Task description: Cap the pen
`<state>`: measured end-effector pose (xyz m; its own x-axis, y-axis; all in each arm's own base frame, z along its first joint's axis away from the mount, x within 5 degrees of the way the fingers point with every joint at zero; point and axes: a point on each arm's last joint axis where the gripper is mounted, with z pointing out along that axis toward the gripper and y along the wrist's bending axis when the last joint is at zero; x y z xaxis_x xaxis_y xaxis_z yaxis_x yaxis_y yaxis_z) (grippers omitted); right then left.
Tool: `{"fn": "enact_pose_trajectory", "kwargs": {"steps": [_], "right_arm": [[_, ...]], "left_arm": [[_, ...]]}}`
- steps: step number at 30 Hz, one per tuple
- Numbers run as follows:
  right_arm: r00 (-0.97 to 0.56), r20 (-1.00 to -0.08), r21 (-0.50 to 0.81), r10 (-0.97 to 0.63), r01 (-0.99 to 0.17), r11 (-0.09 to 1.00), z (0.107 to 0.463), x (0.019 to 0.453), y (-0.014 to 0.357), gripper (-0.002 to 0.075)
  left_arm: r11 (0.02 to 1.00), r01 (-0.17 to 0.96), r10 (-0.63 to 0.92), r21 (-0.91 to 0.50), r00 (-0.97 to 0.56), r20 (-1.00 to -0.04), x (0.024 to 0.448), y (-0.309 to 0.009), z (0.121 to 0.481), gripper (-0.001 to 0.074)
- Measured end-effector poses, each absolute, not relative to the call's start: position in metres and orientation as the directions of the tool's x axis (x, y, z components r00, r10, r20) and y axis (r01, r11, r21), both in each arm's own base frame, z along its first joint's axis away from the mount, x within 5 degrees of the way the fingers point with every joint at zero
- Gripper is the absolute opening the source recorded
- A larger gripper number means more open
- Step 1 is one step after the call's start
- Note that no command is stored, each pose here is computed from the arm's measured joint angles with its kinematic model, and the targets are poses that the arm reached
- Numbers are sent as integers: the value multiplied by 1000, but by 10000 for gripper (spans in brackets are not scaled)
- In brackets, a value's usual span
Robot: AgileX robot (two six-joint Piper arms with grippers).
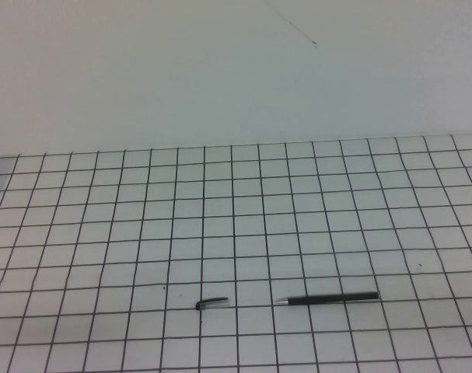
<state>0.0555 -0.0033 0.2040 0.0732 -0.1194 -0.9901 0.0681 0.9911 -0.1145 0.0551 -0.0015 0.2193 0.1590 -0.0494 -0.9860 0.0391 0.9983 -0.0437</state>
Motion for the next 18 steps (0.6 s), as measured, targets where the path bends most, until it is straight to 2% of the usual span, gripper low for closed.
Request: {"fn": "enact_pose_trajectory", "kwargs": {"steps": [7,12,16,18], "right_arm": [[374,-917,-105,-136,103,989,232,49,-3,-3],[464,-875,-96,-138,113,989,240,45,-3,-3],[512,-829,-156,-223,171,973,246,42,-4,-3],[499,-840,-149,-212,164,975,248,42,-4,-3]], "left_arm": [[998,24,-57,-52,368,-928,50,1,238,-1],[1000,-5,-3,-5,429,-903,48,2,244,-1],[994,37,-105,-99,449,-887,47,2,246,-1],[997,35,-83,-75,402,-912,47,1,249,-1]]}}
